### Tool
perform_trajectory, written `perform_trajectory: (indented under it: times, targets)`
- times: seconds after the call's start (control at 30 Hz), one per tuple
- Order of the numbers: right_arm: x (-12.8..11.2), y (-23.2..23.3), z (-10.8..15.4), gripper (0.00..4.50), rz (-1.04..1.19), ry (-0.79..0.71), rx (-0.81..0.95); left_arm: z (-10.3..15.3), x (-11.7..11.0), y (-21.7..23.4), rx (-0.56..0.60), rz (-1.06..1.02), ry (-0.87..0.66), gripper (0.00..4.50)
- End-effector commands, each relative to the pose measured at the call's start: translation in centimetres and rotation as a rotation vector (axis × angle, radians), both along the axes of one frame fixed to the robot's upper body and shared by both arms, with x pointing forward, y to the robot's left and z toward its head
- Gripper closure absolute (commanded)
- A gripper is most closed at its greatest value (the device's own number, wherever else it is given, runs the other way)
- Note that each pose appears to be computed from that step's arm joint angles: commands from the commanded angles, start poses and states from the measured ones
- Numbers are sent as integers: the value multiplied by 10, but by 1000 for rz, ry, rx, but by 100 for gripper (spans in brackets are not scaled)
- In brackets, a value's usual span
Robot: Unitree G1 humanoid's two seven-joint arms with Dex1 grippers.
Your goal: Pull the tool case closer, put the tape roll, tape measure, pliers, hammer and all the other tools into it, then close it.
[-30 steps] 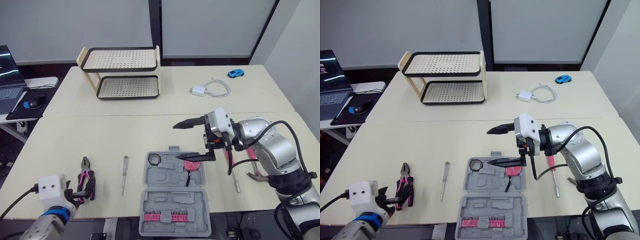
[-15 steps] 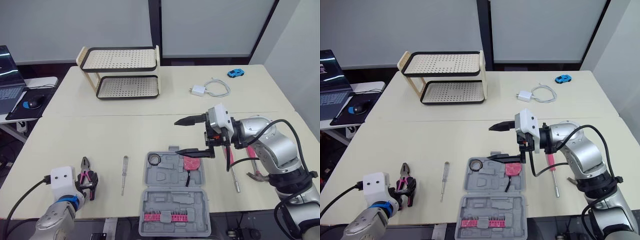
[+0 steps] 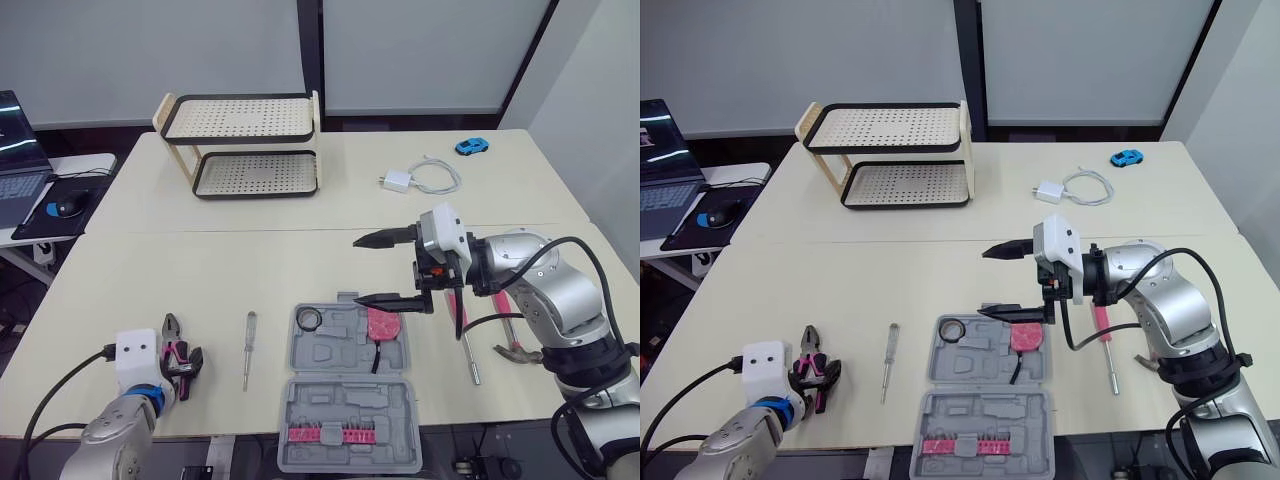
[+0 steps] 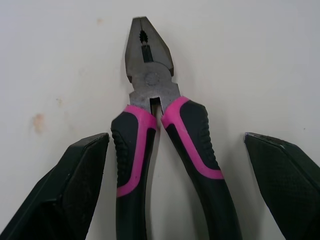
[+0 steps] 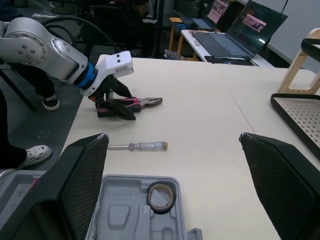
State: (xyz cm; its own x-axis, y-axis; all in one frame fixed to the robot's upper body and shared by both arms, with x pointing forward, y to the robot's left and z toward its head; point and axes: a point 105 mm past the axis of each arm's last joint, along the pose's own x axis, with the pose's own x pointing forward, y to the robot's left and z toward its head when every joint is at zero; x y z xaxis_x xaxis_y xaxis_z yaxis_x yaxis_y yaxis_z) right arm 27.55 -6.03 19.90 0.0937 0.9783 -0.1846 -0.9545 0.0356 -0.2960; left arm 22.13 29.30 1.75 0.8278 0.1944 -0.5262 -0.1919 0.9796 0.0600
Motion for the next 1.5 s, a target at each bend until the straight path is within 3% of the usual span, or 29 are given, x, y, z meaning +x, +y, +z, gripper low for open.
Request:
perform_trajectory:
  times: [0.03,0.27,0.37,0.53,0.8,0.97,1.3,1.5]
  targets:
    - [-6,0,16,2,16,-55,24,-3,-1,4,26,-3,24,0]
    - [-7,-1,16,2,15,-55,19,-8,-1,6,24,16,53,0]
    - [-8,-1,16,0,16,-56,18,-10,-5,5,6,34,63,54]
    - [-8,-2,16,0,13,-62,18,-14,-14,9,6,57,75,202]
    - [-9,-3,13,0,14,-53,9,-6,-12,16,29,57,57,202]
    - [-11,-6,6,0,20,-43,-26,9,-5,13,55,-47,36,202]
    - [-16,-13,0,0,22,-29,-44,62,9,4,167,-431,6,202]
    - [-17,-17,0,0,3,-41,-39,92,18,-16,144,-724,-17,202]
